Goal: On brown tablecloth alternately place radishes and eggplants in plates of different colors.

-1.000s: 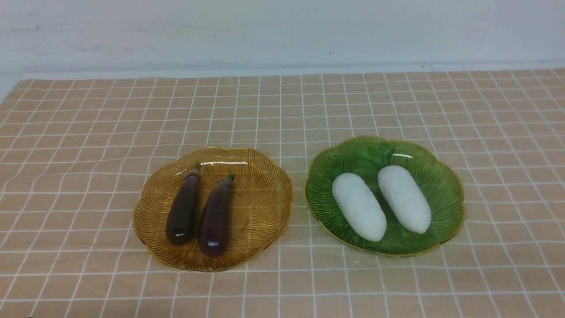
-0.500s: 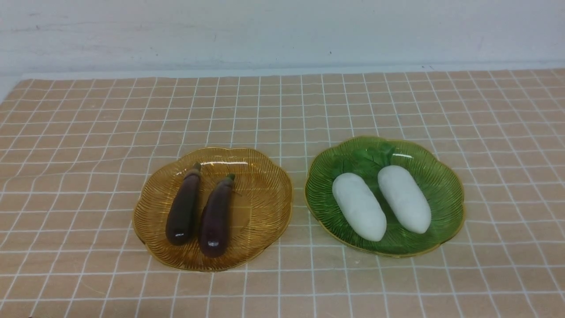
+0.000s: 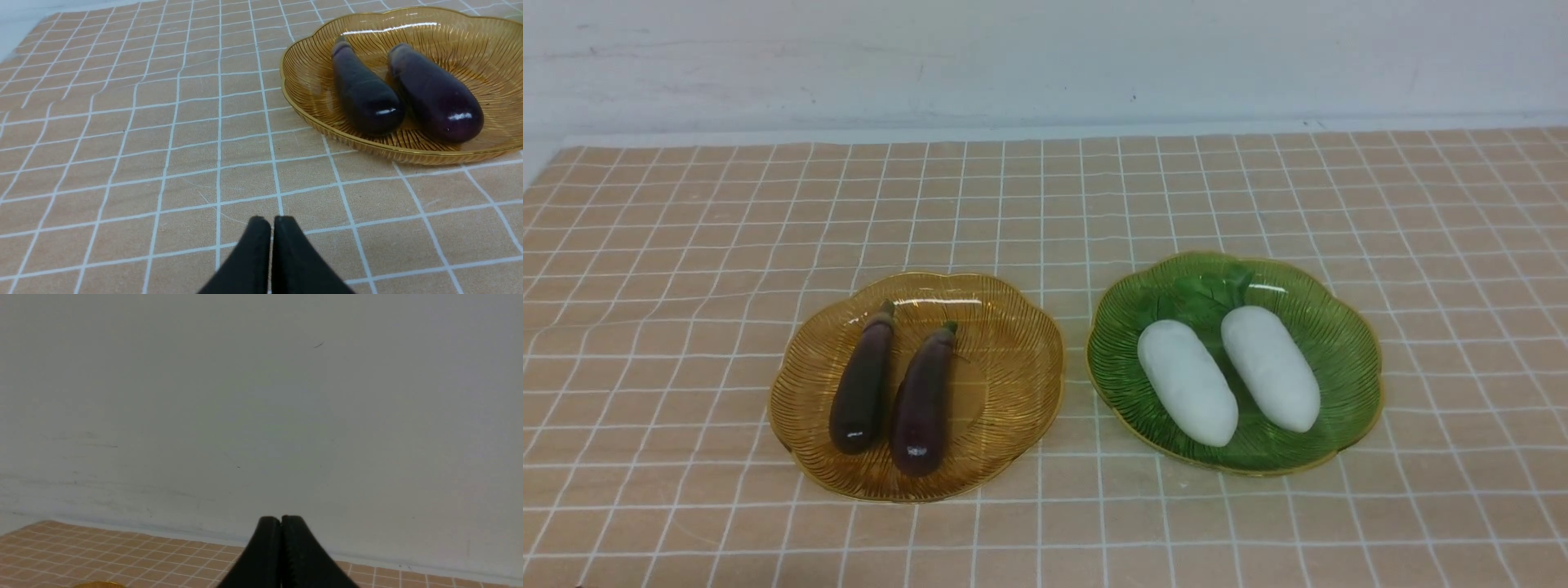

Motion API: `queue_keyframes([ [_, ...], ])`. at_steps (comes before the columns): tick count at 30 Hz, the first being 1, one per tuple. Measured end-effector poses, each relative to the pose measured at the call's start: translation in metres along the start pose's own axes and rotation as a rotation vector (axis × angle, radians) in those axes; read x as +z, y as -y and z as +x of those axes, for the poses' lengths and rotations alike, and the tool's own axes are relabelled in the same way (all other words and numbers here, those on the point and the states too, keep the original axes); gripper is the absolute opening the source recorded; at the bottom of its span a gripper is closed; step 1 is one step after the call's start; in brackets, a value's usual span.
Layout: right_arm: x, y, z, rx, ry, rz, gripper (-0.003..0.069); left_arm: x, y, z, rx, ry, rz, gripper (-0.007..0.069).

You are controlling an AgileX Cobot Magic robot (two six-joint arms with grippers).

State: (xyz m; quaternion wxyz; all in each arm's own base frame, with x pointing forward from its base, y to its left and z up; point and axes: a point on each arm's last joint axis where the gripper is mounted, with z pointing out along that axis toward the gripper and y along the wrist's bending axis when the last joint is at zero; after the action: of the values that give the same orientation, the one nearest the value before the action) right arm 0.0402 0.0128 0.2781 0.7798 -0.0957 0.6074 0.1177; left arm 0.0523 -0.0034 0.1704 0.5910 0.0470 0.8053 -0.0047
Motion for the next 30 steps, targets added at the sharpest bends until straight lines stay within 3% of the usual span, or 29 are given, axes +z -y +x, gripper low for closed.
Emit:
queue_keyframes([
  [12,-0.001,0.002,0.012,-0.019,-0.133,0.019,-0.0011,0.0,0.0,0.0,0.0,0.0,0.0,-0.0003],
  [21,-0.008,0.015,0.059,-0.047,-0.299,0.269,-0.0011,0.0,0.0,0.0,0.0,0.0,0.0,-0.0003],
  [30,-0.015,0.019,0.098,-0.027,-0.455,0.347,-0.0011,0.0,0.0,0.0,0.0,-0.001,0.0,-0.0003],
])
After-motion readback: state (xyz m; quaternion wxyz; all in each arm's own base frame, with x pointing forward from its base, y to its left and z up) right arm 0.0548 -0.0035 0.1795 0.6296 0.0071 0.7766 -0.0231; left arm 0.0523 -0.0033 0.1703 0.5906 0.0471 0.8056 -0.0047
